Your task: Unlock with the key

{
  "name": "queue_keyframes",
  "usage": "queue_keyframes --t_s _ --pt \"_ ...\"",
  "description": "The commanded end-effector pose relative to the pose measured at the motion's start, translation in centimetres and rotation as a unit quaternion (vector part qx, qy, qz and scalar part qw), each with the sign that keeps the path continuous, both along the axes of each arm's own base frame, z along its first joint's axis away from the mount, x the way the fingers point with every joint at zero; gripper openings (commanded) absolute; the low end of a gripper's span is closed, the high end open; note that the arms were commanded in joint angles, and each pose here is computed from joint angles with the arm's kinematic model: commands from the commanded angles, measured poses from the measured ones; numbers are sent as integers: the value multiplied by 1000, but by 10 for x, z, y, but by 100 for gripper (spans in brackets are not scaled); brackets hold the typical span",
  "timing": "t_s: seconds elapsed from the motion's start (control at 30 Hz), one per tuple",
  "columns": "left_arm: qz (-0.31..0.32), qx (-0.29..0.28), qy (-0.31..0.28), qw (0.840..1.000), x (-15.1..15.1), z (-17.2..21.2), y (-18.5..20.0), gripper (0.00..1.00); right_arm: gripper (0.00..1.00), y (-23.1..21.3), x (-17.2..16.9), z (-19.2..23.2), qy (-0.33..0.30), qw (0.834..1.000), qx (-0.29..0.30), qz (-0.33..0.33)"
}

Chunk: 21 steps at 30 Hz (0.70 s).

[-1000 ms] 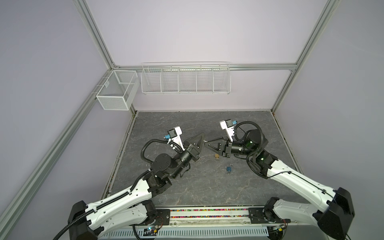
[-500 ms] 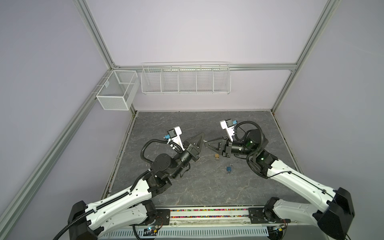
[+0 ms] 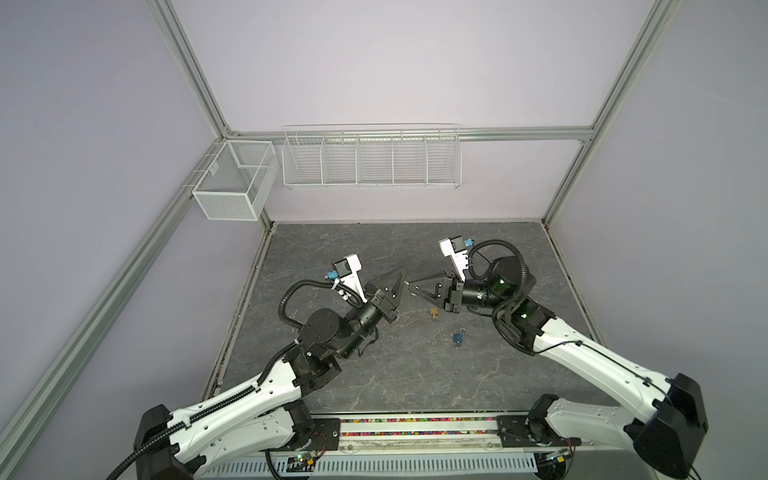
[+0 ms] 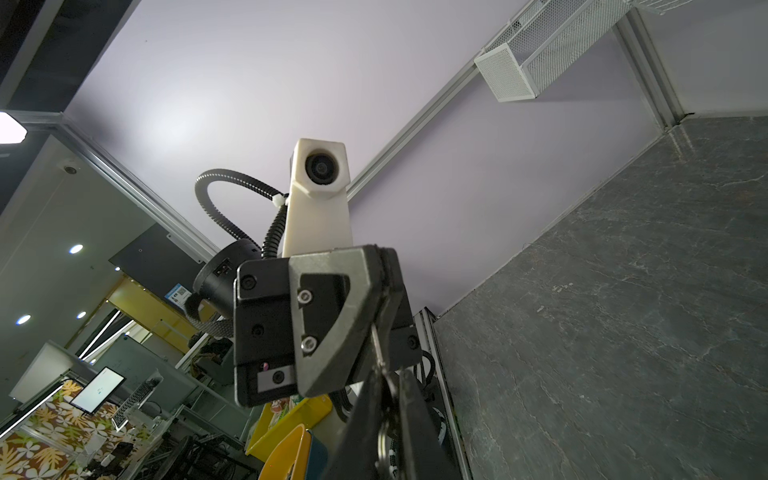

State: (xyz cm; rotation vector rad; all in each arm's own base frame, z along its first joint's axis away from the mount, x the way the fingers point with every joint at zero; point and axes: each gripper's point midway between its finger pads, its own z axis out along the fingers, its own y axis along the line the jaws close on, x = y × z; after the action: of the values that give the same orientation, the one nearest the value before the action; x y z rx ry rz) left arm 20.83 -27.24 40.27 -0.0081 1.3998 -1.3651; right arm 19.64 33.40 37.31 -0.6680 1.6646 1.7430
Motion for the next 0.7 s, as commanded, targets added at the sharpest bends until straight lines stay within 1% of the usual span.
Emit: queue_keyframes --t_s 0.0,0.23,0.67 --pt "5 3 0 1000 2 -2 2 0 17 2 -2 8 0 1000 10 15" --pt "5 -1 -4 1000 3 3 2 0 19 4 -3 6 1 1000 9 20" --pt "8 1 0 1000 5 0 2 0 6 2 -2 9 -4 1000 11 12"
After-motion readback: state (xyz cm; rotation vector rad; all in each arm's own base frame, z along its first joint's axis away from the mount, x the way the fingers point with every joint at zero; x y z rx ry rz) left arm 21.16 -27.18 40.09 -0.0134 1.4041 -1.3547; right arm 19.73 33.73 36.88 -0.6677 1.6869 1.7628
